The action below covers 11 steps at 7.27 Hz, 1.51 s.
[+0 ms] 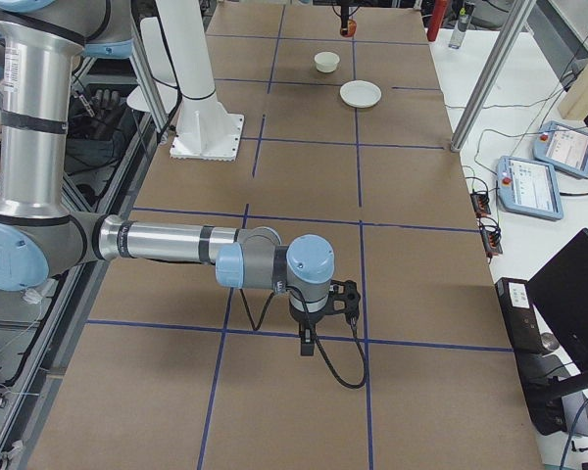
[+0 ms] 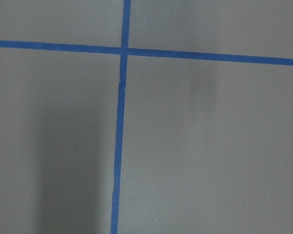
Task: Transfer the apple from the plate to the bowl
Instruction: 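Lift the apple off the plate with the left gripper, then carry the apple with the left gripper over the small white bowl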
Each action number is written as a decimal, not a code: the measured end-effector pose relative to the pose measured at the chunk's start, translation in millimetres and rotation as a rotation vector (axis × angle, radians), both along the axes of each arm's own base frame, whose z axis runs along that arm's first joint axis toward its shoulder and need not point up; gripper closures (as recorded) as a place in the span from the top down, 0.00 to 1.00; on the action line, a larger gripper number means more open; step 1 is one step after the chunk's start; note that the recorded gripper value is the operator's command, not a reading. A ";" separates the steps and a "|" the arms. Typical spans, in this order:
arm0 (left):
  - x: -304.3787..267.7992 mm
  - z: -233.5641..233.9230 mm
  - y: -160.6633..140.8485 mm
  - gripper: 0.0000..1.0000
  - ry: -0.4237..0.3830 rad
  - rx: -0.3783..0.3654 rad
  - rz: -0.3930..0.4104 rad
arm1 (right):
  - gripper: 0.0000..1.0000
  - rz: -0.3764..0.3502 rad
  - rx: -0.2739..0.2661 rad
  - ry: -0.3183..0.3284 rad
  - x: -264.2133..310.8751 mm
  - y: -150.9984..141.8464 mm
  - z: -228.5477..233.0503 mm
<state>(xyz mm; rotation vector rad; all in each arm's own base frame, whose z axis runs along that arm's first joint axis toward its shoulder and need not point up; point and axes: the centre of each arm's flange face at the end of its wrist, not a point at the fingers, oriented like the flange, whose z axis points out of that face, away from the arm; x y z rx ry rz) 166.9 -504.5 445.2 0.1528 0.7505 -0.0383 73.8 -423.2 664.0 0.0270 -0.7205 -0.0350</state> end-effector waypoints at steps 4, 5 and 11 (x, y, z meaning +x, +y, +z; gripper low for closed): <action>47.3 68.3 52.2 0.10 0.073 -0.041 -0.063 | 1.00 0.000 0.001 0.000 0.0 -0.2 -0.2; 64.2 70.8 58.8 0.10 0.071 -0.061 -0.064 | 1.00 0.000 0.001 0.000 0.0 -0.1 -0.1; 97.7 87.7 55.5 0.76 0.055 -0.089 -0.075 | 1.00 0.000 0.000 0.000 0.0 0.1 0.1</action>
